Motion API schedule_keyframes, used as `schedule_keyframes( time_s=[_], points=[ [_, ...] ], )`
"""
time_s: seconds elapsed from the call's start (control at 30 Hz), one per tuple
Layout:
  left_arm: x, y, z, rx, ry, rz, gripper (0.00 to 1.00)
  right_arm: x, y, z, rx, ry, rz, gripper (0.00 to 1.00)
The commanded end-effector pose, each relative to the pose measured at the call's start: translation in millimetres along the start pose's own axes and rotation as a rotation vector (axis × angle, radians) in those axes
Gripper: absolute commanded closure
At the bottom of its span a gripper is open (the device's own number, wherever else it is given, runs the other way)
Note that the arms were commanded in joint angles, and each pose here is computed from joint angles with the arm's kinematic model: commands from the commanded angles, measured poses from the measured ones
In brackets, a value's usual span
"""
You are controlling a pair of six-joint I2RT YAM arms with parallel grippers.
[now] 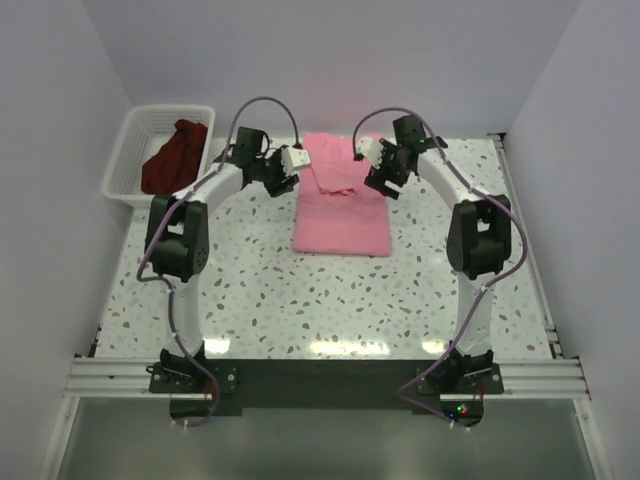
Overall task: Fold and stack the t-shirts
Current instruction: Fold the tshirt
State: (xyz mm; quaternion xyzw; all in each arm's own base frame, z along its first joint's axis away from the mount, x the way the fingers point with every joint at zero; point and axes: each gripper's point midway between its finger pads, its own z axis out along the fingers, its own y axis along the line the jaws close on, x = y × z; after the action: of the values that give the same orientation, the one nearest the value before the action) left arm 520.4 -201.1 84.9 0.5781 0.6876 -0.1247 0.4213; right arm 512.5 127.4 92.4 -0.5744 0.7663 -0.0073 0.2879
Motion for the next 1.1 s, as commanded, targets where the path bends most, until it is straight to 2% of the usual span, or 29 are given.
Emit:
schedule_keyframes(
  time_s=[0.0,0.03,0.07,0.1,0.13,0.27,0.3,0.33,0.43,0.5,0.63,0.73,0.93,1.07],
  points=[
    [-77,-2,-60,-0.041,-0.162,-0.134,0.34,-30,2,-70,-0.002,-0.069,0.183,0.09],
    [-73,-18,-61,-0.007,-0.159,-0.228,0.32,-33,11,-74,-0.030,-0.071,0.243,0.02],
    [-78,-27,-65,0.021,-0.183,-0.267,0.28,-36,22,-79,-0.078,-0.076,0.285,0.01],
    [-86,-32,-73,0.032,-0.202,-0.295,0.19,-39,29,-82,-0.104,-0.080,0.322,0.01],
    [-84,-42,-73,0.058,-0.203,-0.337,0.00,-42,38,-86,-0.140,-0.084,0.389,0.01],
    [-105,-73,-83,0.153,-0.273,-0.540,0.00,-50,89,-95,-0.331,-0.087,0.595,0.01],
    [-112,-82,-85,0.180,-0.292,-0.574,0.00,-58,102,-96,-0.399,-0.124,0.644,0.01],
    [-112,-95,-80,0.216,-0.301,-0.667,0.00,-64,112,-98,-0.439,-0.126,0.735,0.01],
    [-132,-146,-71,0.409,-0.321,-0.802,0.00,-78,145,-97,-0.604,-0.169,0.922,0.01],
    [-142,-173,-58,0.472,-0.335,-0.829,0.00,-85,161,-92,-0.706,-0.185,1.053,0.01],
    [-142,-203,-45,0.593,-0.294,-1.014,0.00,-95,171,-80,-0.820,-0.227,1.171,0.01],
    [-135,-212,-35,0.660,-0.270,-1.129,0.00,-98,171,-77,-0.852,-0.232,1.192,0.01],
    [-113,-221,-12,0.705,-0.199,-1.279,0.00,-90,190,-53,-0.978,-0.178,1.322,0.01],
    [-76,-219,1,0.667,-0.135,-1.380,0.00,-72,204,-32,-1.010,-0.108,1.369,0.01]
  ],
)
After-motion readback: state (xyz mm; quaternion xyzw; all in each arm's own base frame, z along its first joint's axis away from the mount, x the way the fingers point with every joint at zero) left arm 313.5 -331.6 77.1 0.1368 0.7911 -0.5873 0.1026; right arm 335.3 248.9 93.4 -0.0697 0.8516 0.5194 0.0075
